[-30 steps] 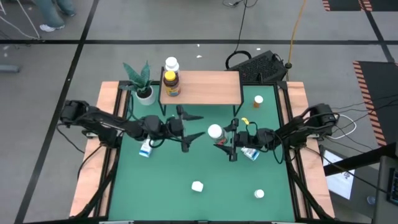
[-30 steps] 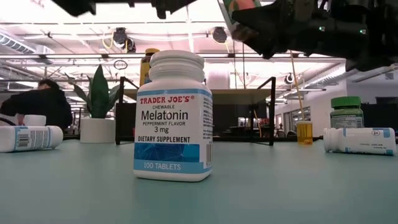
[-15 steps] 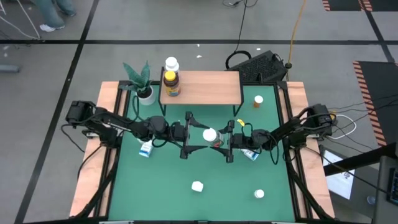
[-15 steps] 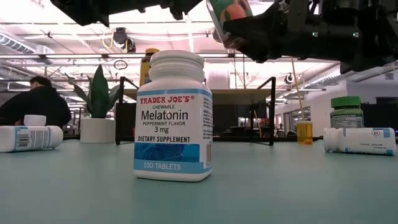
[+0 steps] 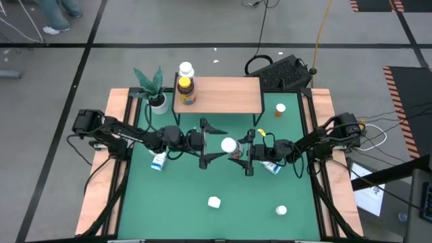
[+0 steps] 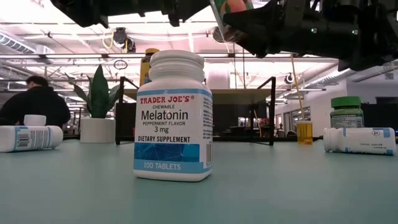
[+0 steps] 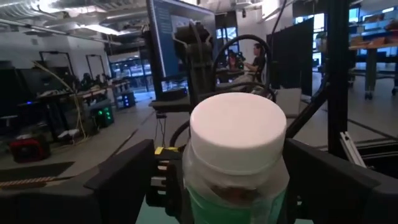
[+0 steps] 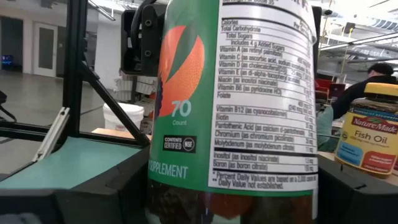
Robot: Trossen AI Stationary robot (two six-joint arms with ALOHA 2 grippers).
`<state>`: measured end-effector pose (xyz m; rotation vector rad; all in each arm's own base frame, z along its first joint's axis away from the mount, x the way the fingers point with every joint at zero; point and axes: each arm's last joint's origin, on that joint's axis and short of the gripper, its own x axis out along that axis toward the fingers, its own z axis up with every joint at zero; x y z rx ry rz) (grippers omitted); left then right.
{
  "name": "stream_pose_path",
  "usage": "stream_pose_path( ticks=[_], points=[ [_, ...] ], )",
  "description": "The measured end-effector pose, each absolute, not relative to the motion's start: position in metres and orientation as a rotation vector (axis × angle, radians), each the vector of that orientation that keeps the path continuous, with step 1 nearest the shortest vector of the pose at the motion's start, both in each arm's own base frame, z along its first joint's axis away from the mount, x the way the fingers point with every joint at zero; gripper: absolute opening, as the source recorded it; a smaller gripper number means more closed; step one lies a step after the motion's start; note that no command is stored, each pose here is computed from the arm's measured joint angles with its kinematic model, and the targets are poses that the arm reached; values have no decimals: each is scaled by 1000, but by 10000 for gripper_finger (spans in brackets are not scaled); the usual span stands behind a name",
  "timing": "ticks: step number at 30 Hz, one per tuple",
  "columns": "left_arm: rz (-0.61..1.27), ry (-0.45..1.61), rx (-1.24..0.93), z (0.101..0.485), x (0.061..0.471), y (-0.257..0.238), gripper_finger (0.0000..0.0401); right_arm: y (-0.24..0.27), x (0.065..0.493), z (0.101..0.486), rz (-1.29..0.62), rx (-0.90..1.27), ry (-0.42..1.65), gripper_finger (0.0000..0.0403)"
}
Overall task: Pick and place medicine bottles onto shelf by color
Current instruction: Put the white green pill bottle on the shelf aligned with the big yellow pill bottle
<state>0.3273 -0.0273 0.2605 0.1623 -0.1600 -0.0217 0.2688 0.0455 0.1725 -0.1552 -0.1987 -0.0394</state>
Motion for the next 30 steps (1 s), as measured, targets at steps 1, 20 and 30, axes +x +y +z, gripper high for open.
stream_pose_path(
  ticks=[1, 20, 30],
  points=[
    [-24, -166, 162, 261, 327, -27, 356, 45, 269, 172, -39, -156, -197, 283],
    [-51, -194, 197, 257, 331, -28, 297, 44, 281, 173, -43, -153, -132, 283],
    [-55, -178, 189, 255, 331, -28, 233, 44, 281, 171, -44, -132, -110, 295]
  ],
)
